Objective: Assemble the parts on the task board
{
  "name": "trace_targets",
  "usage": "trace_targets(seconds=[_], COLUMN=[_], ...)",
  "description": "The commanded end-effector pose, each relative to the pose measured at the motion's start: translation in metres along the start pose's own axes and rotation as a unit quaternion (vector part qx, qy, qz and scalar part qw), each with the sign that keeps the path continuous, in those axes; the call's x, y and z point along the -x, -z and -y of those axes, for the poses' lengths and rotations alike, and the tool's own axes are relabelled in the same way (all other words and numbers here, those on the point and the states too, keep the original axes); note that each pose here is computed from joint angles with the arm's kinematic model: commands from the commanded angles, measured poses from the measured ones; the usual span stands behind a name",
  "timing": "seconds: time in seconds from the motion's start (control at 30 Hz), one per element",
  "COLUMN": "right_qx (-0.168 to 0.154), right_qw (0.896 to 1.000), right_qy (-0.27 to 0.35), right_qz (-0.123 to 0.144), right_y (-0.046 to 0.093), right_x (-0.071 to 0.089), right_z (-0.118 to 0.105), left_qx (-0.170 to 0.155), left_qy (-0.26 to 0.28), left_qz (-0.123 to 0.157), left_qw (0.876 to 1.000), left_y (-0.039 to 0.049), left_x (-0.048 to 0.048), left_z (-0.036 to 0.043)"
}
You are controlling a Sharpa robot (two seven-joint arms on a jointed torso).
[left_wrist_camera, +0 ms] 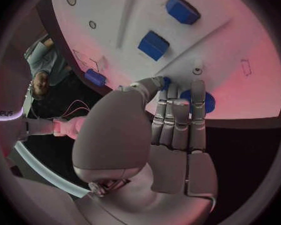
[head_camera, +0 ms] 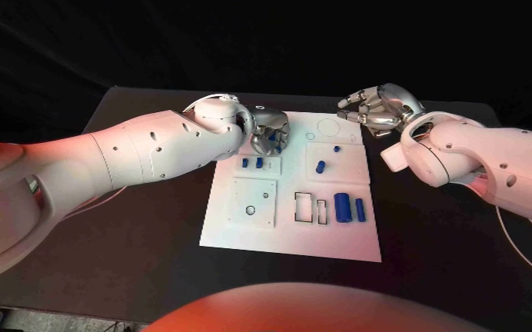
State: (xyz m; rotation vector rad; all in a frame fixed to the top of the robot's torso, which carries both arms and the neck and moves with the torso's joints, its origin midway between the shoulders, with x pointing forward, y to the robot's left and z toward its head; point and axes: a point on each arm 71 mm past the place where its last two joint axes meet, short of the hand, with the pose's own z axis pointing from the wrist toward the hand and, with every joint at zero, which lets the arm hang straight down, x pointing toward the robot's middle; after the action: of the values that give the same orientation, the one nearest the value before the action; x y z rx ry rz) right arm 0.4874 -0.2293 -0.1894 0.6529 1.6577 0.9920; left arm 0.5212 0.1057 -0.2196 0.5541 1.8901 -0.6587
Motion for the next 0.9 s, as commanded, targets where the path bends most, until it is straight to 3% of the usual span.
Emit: trace_targets(seconds=[0.03, 0.47, 0.9], right_qx=[-0.002, -0.002, -0.003], right_qw=[1.000, 1.000, 1.000], right_qy=[-0.001, -0.004, -0.005], right_qz=[-0.009, -0.013, -0.011], right_y=[0.000, 0.001, 0.002], right_x=[-0.002, -0.005, -0.003], right_z=[0.000, -0.001, 0.000], left_qx=[-0.006, -0.014, -0.010], left_qy=[-0.001, 0.017, 0.093], left_qz=[-0.004, 0.025, 0.051], left_qw=[1.000, 0.999, 0.994], left_y=[-0.0008, 0.0068, 0.0291], left_x=[-0.0031, 0.0011, 0.0101], left_z=[0.0003, -0.0016, -0.0127])
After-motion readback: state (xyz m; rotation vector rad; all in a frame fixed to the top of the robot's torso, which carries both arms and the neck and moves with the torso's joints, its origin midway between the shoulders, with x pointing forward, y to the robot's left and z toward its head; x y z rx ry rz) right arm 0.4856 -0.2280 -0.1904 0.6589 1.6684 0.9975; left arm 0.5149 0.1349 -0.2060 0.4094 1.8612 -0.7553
